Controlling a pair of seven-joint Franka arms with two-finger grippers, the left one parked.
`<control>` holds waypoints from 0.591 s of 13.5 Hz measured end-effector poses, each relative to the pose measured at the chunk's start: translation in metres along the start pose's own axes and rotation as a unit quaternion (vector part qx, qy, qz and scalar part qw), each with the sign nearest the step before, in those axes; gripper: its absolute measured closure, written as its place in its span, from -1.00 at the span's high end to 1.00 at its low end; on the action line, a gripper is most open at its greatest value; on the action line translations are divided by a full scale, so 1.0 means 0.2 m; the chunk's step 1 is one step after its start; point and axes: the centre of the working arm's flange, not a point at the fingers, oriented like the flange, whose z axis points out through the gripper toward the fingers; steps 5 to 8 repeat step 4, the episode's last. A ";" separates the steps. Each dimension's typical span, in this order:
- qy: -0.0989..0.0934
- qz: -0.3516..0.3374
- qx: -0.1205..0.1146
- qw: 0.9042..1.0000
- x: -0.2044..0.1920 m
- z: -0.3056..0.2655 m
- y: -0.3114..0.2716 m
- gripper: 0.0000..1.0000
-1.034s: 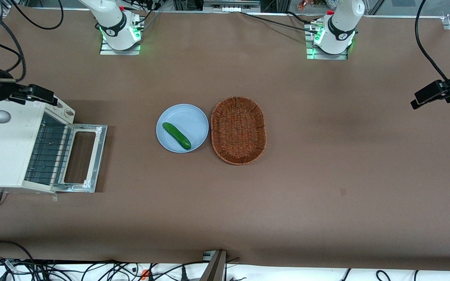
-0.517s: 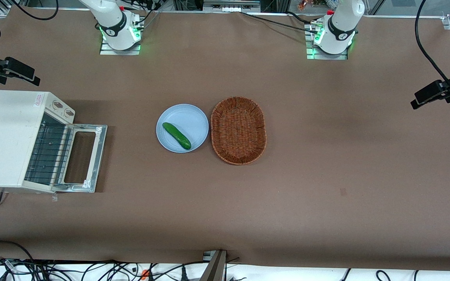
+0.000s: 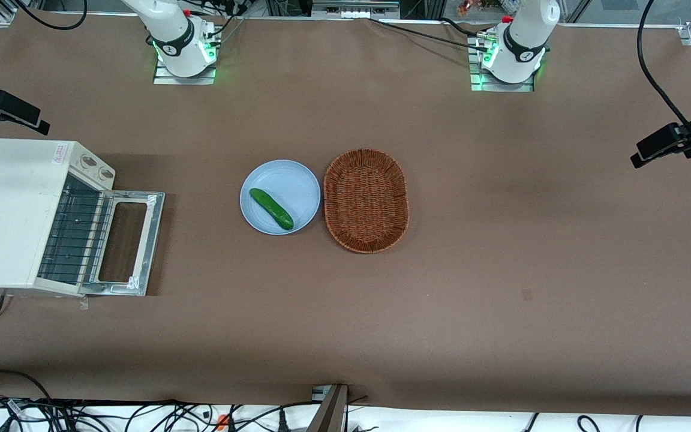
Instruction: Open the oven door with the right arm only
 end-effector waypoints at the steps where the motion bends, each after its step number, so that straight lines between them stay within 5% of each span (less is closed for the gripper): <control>1: 0.000 0.000 0.000 1.000 0.00 0.00 0.00 1.00; 8: -0.002 0.002 -0.011 1.000 0.02 0.02 0.01 1.00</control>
